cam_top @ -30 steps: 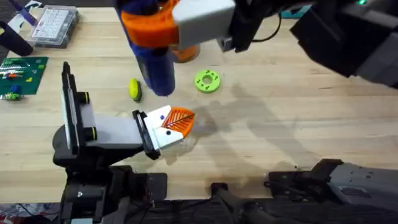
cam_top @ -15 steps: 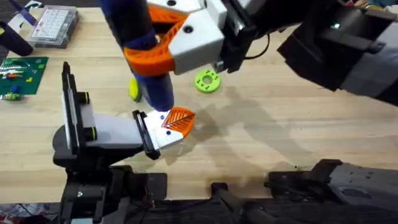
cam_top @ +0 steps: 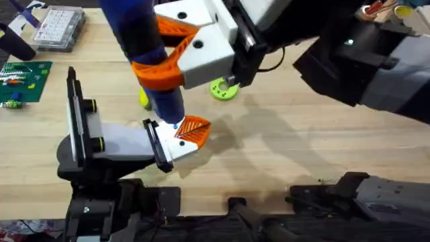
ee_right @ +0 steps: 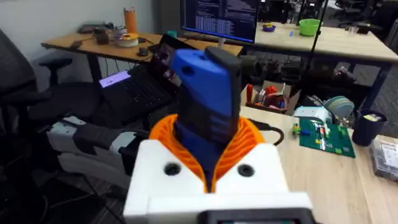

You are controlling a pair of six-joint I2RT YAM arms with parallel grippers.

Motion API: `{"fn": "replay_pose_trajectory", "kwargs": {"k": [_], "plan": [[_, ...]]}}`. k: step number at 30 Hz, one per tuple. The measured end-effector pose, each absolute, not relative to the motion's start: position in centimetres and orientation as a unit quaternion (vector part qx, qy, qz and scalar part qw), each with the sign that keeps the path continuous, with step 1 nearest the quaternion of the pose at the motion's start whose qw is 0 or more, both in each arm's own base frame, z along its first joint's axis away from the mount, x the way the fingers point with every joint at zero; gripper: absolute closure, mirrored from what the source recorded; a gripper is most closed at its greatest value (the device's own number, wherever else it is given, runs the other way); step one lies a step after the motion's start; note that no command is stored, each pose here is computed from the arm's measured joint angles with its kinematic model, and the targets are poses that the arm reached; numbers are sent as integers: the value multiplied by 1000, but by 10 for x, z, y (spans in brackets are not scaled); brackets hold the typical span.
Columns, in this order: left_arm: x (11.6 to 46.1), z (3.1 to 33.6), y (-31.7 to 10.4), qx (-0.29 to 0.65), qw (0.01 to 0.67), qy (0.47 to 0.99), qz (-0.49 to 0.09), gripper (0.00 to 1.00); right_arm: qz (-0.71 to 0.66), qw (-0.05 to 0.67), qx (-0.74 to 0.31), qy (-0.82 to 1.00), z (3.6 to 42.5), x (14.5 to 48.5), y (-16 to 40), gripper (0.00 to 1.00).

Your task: Pick up the gripper from the table and insert it into the empty holder that is missing its gripper. Then pick up a screw, insert it into the mounting hole, and use the screwdriver to tighten it. Finally, clean up the table by picking up the vegetable and placing it into the bucket.

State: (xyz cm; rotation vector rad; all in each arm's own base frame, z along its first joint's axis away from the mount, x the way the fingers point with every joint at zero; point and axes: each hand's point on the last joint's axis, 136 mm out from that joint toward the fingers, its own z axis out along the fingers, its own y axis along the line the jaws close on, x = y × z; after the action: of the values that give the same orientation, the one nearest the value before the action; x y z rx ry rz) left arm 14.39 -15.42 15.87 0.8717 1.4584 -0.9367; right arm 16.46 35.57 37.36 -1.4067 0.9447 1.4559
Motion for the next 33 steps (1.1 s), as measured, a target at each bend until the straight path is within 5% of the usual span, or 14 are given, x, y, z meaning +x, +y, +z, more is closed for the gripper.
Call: {"fn": "replay_pose_trajectory", "kwargs": {"k": [33], "plan": [[144,159,-154,371,565,620,-398,994,594,412,-565,397,350,170,371,977]]}}
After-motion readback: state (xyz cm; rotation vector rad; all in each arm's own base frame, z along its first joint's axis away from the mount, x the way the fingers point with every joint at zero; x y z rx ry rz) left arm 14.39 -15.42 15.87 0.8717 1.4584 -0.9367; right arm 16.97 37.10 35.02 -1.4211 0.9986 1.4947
